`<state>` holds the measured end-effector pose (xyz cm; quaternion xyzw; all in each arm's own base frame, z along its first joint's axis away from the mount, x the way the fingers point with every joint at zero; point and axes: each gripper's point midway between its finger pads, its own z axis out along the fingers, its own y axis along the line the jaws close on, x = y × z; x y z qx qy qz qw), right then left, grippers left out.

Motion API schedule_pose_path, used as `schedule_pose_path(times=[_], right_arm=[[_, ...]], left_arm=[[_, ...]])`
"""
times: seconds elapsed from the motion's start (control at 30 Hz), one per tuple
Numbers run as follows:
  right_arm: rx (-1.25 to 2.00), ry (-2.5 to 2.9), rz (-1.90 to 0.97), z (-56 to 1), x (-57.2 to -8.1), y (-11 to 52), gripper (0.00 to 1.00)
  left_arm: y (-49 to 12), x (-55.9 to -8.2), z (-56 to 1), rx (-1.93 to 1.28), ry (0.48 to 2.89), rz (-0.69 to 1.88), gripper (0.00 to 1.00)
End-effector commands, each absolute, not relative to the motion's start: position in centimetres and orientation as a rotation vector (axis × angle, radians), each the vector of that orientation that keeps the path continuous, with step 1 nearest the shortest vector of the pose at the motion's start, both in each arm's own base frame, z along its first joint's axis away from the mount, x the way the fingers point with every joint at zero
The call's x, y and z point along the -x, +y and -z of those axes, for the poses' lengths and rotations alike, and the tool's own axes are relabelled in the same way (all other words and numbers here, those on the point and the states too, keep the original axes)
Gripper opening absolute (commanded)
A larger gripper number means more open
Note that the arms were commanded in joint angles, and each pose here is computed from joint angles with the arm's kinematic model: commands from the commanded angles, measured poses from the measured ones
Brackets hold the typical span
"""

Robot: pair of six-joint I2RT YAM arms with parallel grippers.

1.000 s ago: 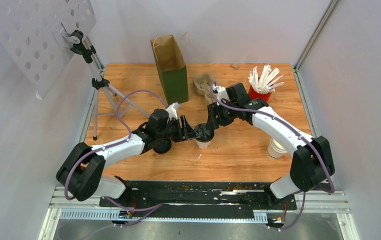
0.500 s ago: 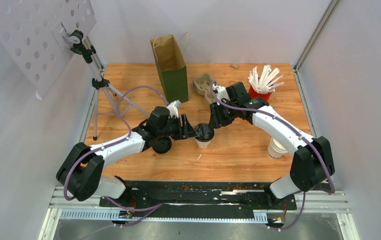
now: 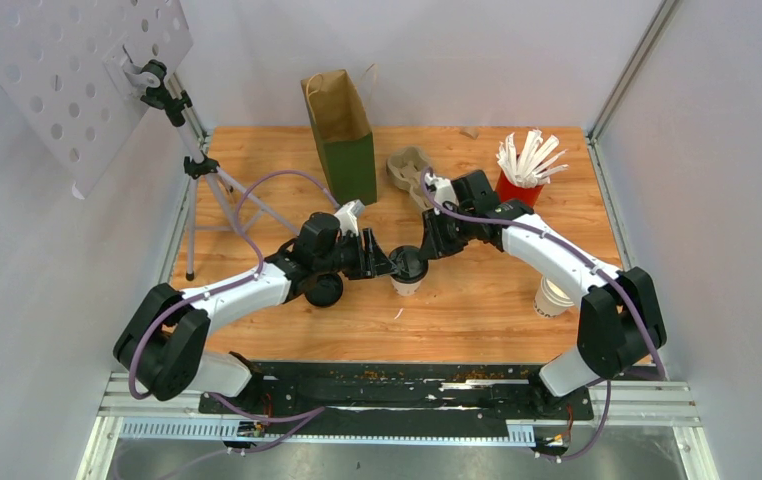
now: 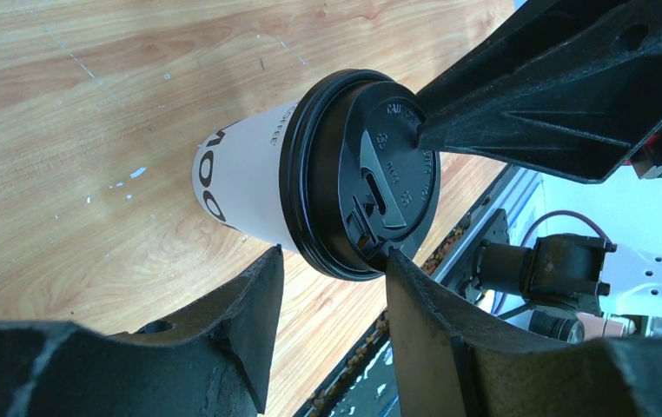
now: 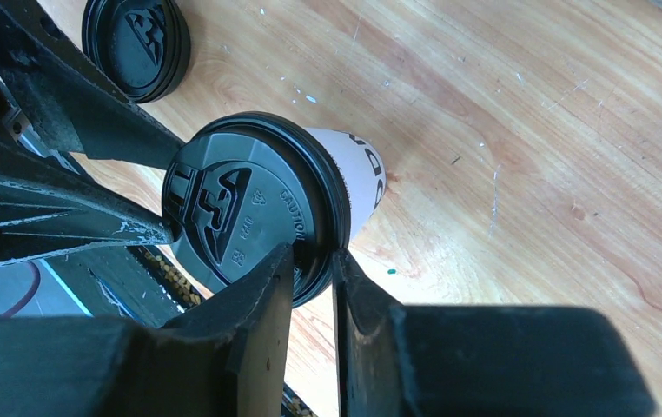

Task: Pack the takeout coffee

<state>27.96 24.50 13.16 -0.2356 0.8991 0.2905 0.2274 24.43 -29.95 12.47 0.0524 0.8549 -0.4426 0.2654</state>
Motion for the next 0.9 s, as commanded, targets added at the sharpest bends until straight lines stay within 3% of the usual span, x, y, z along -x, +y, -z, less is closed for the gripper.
schedule_pose_path(times=[0.0, 0.3, 0.47, 0.53, 0.63, 0.77, 0.83, 0.87], right_arm=[[0.656, 2.491, -0.777, -12.4, -27.7, 24.3, 0.23], [0.624, 2.398, -0.713, -19.3, -28.3, 23.4, 0.6], [0.528, 2.359, -0.643, -22.5, -28.2, 22.0, 0.75], [0.451, 2.378, -0.541, -23.1, -28.5, 20.4, 0.75], [0.349, 2.396, -0.408, -24.0, -28.8, 18.2, 0.75], [0.362, 2.379, -0.436, -24.3, -28.3, 18.4, 0.7], [0.454, 2.362, -0.537, -24.0, -27.7, 20.3, 0.75], [0.509, 2.352, -0.552, -23.7, -27.3, 21.2, 0.83]], left_arm=[[-29.3, -24.0, -10.7, -0.168, 2.343, 1.136, 0.53], [-29.0, -25.2, -17.0, -0.273, 2.28, 1.049, 0.6], [-28.3, -25.6, -21.2, -0.335, 2.208, 0.993, 0.68], [-27.7, -25.4, -22.5, -0.362, 2.187, 0.963, 0.71], [-26.4, -24.7, -24.0, -0.407, 2.172, 0.898, 0.84], [-24.1, -23.4, -24.7, -0.451, 2.167, 0.81, 1.0], [-22.9, -22.3, -25.0, -0.479, 2.15, 0.775, 1.0], [-22.2, -21.8, -25.0, -0.49, 2.143, 0.758, 1.0]])
